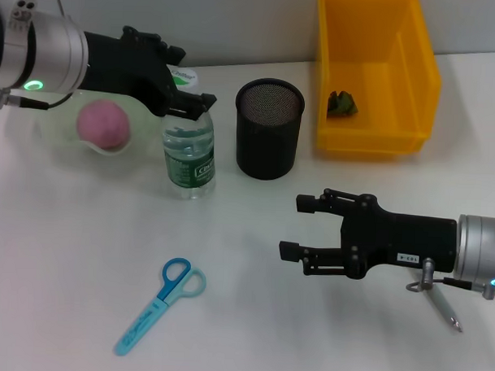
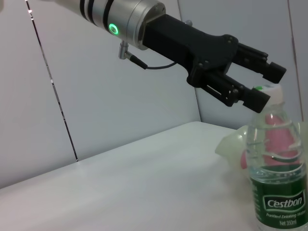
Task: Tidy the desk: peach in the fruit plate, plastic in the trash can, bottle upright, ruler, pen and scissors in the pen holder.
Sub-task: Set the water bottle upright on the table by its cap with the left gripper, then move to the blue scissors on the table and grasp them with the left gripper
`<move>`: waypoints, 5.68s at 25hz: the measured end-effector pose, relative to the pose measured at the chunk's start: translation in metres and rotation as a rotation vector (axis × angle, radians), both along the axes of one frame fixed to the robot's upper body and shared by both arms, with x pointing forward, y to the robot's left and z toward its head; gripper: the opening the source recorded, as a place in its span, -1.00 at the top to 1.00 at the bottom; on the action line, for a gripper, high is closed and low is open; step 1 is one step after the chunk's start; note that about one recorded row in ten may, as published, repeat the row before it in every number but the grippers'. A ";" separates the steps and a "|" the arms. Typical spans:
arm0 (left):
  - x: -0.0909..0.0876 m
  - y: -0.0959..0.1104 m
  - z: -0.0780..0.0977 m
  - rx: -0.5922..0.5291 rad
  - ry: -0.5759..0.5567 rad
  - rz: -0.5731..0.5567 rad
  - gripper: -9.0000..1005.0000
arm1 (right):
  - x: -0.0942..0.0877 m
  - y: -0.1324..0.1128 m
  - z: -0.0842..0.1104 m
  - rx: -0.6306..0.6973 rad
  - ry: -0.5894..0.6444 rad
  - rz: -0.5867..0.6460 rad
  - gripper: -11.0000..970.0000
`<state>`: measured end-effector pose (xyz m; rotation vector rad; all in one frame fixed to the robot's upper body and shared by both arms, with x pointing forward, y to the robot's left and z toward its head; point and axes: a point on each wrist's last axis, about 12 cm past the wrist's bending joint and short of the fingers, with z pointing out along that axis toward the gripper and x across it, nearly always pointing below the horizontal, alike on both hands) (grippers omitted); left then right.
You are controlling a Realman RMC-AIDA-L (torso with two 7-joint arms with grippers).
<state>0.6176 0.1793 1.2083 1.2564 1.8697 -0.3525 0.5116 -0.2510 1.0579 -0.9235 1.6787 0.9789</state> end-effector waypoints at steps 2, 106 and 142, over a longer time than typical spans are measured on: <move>0.000 0.003 0.003 -0.002 -0.011 0.007 -0.60 | 0.000 0.000 0.000 0.000 -0.001 0.000 -0.74; -0.121 -0.019 -0.101 0.224 0.473 0.350 -0.59 | 0.004 -0.026 0.010 0.004 -0.076 -0.117 -0.74; -0.120 -0.028 -0.098 0.264 0.478 0.310 -0.24 | 0.002 -0.027 0.009 0.008 -0.072 -0.113 -0.74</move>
